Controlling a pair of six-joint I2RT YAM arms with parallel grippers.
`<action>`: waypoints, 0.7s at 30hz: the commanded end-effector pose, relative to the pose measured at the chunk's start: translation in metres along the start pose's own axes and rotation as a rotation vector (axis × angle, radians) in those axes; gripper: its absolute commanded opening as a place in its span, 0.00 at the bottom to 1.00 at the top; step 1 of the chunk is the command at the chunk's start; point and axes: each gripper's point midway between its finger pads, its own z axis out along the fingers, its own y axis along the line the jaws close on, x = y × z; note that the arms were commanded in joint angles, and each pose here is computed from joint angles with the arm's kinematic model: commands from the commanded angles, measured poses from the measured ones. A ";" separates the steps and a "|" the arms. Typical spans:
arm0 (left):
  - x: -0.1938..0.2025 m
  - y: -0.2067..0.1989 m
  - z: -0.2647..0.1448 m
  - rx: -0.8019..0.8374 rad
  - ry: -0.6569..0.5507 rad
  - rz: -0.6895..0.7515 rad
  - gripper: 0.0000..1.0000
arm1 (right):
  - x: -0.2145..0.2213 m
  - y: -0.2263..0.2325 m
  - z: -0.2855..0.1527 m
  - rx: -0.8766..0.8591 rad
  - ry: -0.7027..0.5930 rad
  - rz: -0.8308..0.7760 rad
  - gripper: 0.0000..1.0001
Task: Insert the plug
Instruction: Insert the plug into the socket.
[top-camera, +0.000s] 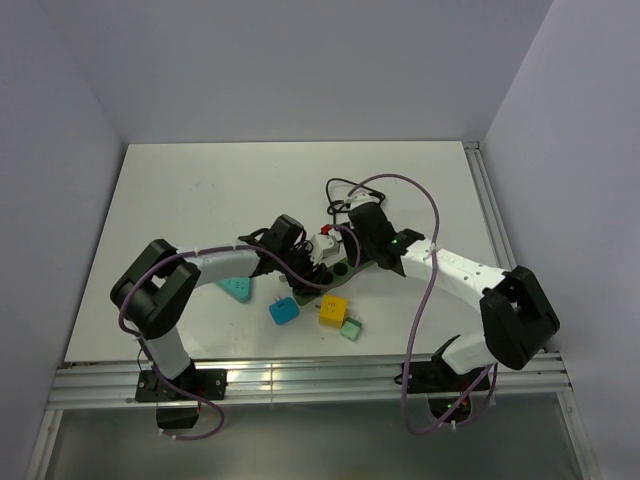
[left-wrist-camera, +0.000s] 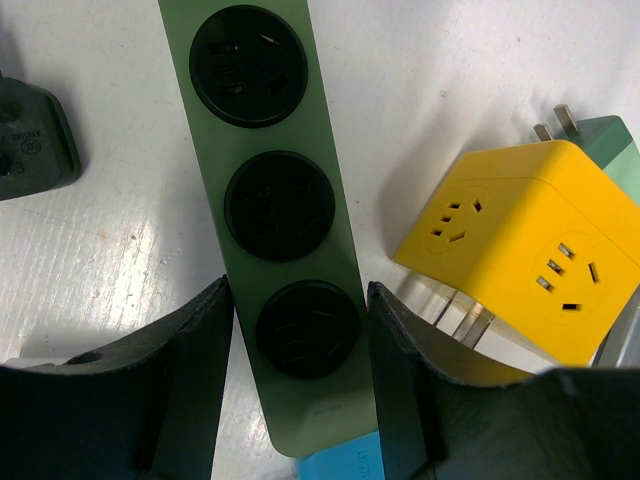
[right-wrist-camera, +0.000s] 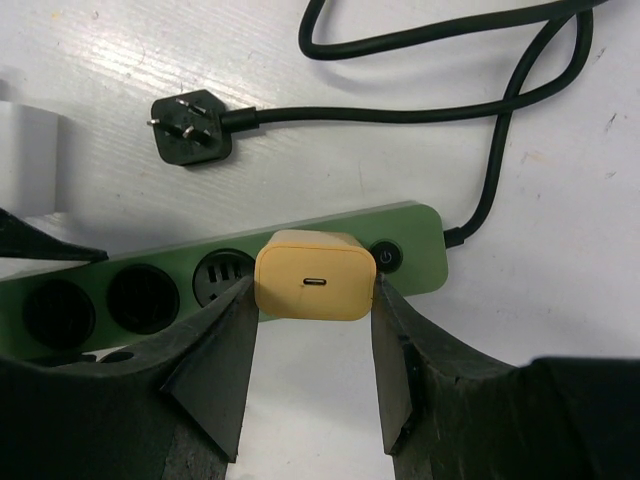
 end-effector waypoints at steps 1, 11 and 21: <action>-0.001 -0.004 0.012 0.046 -0.016 0.062 0.46 | 0.055 -0.002 0.004 0.020 0.217 -0.037 0.00; -0.002 -0.005 0.013 0.060 -0.017 0.078 0.46 | 0.051 -0.007 0.002 0.054 0.235 -0.048 0.00; -0.002 -0.002 0.010 0.128 0.095 0.147 0.46 | 0.045 0.003 0.001 -0.024 0.236 -0.107 0.00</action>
